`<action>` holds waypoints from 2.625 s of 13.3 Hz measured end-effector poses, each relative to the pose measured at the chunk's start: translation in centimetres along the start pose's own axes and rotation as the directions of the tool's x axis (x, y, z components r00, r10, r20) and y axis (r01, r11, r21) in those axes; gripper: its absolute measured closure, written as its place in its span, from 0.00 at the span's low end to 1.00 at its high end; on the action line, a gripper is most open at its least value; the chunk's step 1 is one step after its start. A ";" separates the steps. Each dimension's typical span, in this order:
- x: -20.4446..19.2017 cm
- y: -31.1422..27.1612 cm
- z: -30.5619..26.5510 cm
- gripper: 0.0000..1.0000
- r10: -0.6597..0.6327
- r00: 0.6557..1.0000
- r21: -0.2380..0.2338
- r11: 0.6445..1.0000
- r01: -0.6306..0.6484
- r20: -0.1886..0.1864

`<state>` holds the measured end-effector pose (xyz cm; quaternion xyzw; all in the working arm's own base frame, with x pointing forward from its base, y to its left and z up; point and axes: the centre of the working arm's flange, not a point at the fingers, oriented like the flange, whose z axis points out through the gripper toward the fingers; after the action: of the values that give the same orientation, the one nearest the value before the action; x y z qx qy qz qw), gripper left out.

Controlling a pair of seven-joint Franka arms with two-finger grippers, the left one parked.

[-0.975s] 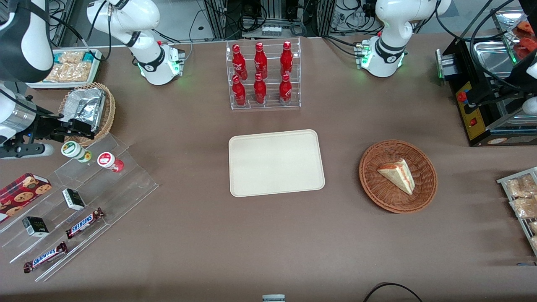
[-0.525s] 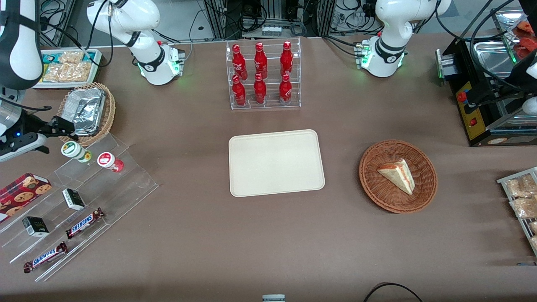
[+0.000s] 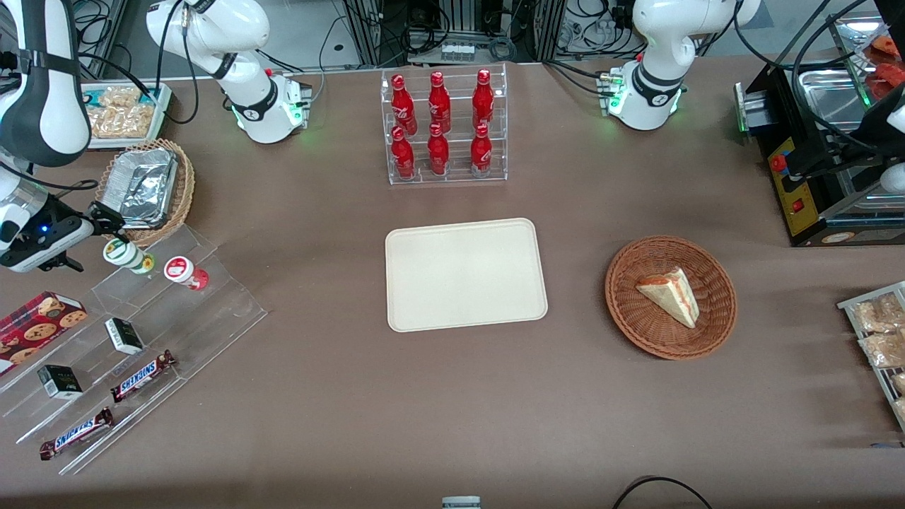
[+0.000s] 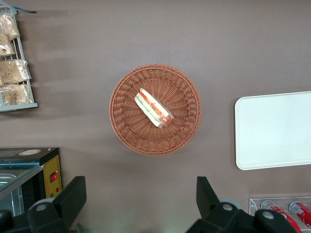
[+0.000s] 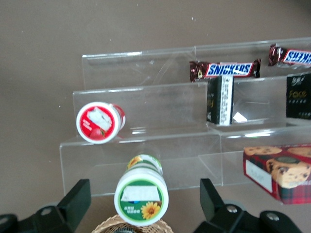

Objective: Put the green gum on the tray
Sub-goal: 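Move the right gripper down toward the green-and-white gum canister on the rack, then close the right gripper around the green-and-white gum canister, then lift the canister and carry it with the right gripper over the cream tray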

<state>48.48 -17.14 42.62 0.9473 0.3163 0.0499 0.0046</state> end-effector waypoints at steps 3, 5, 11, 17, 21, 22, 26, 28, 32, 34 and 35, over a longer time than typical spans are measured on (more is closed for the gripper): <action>-0.6 -0.2 1.0 0.00 0.004 1.000 0.008 1.000 -0.004 0.005; -0.8 -0.5 1.6 0.00 0.005 1.000 0.009 1.000 -0.005 0.006; -1.8 -0.6 3.1 0.00 0.019 1.000 0.000 1.000 -0.019 0.001; -2.7 -0.9 4.3 0.00 0.030 1.000 -0.001 1.000 -0.030 0.001; -2.6 -1.0 4.4 0.25 0.027 1.000 -0.004 1.000 -0.027 -0.001; -2.6 -1.0 4.4 0.35 0.027 1.000 -0.004 1.000 -0.027 -0.001; -2.4 -1.0 4.2 0.41 0.023 1.000 -0.003 1.000 -0.023 -0.001; -1.6 -0.9 2.9 0.41 0.017 1.000 0.014 1.000 -0.017 0.008; 4.8 -2.9 -5.0 0.41 0.047 0.997 0.097 0.994 -0.053 0.063; 8.9 -5.9 -7.9 0.41 0.090 0.992 0.106 0.989 -0.099 0.084; 11.0 -8.0 -8.2 0.41 0.118 0.989 0.103 0.987 -0.127 0.091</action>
<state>51.62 -4.36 51.45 0.9651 0.2593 -0.0076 -0.0367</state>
